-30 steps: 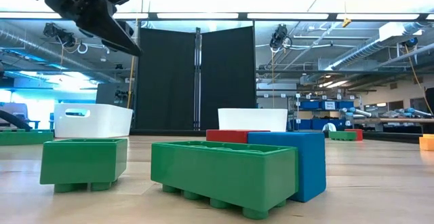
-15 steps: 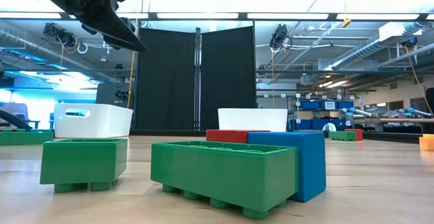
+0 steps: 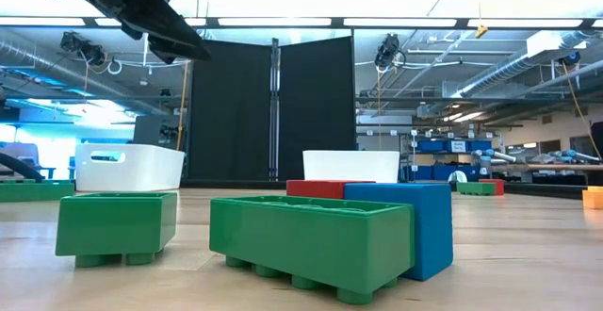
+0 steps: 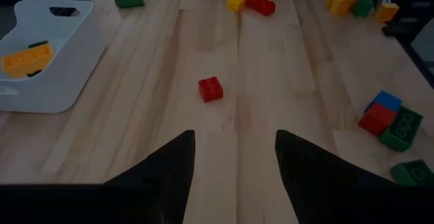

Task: Sort blocks by size
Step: Put the yellow 4 stud game piece into the bottom white bin

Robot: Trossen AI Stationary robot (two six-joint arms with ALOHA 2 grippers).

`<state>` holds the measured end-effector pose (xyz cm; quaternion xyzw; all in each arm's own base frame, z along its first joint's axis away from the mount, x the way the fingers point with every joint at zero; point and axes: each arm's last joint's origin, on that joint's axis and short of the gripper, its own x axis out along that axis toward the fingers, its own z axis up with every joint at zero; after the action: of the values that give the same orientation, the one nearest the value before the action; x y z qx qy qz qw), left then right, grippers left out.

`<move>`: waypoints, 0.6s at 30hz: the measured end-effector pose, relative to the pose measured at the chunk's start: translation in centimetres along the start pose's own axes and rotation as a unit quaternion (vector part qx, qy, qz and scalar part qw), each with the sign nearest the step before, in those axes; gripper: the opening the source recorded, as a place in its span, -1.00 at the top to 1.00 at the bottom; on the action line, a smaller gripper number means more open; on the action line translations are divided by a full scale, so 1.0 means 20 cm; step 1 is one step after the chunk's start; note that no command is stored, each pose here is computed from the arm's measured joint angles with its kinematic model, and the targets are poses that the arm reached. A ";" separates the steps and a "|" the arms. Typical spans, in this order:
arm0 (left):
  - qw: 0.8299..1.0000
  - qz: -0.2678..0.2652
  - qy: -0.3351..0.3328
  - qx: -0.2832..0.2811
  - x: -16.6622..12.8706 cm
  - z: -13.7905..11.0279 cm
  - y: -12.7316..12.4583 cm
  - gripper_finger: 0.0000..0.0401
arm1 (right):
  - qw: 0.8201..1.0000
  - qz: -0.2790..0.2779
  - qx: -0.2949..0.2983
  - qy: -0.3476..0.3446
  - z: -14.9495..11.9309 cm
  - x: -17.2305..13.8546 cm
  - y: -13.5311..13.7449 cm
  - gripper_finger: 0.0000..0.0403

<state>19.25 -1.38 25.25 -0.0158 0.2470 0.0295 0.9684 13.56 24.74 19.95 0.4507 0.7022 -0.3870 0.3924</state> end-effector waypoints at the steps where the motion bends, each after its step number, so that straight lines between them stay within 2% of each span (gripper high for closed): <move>1: 1.000 0.000 0.000 0.001 0.00 0.00 0.00 -0.07 | 1.000 0.008 0.000 0.008 -0.02 -0.01 0.01 0.19; 3: 1.000 0.000 0.000 0.002 0.00 0.00 0.00 -0.07 | 0.999 0.025 -0.011 0.025 -0.05 -0.04 0.03 0.22; 5: 1.000 0.000 0.000 0.002 0.00 0.00 0.00 -0.07 | 0.996 0.079 -0.017 0.035 -0.09 -0.05 0.07 0.26; 9: 1.000 0.001 0.000 0.002 0.00 0.00 0.00 -0.07 | 0.990 0.124 -0.030 0.055 -0.11 -0.04 0.13 0.41; 13: 1.000 0.002 0.001 0.003 0.00 0.00 0.00 -0.07 | 0.988 0.133 -0.040 0.066 -0.12 0.05 0.21 0.63; 18: 1.000 0.002 0.001 0.005 0.00 0.00 0.00 -0.07 | 0.989 0.117 -0.042 0.082 -0.12 0.17 0.29 0.93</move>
<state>19.24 -1.37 25.23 -0.0106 0.2485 0.0298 0.9681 17.50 29.76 16.71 0.5426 0.6903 -0.2703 0.3949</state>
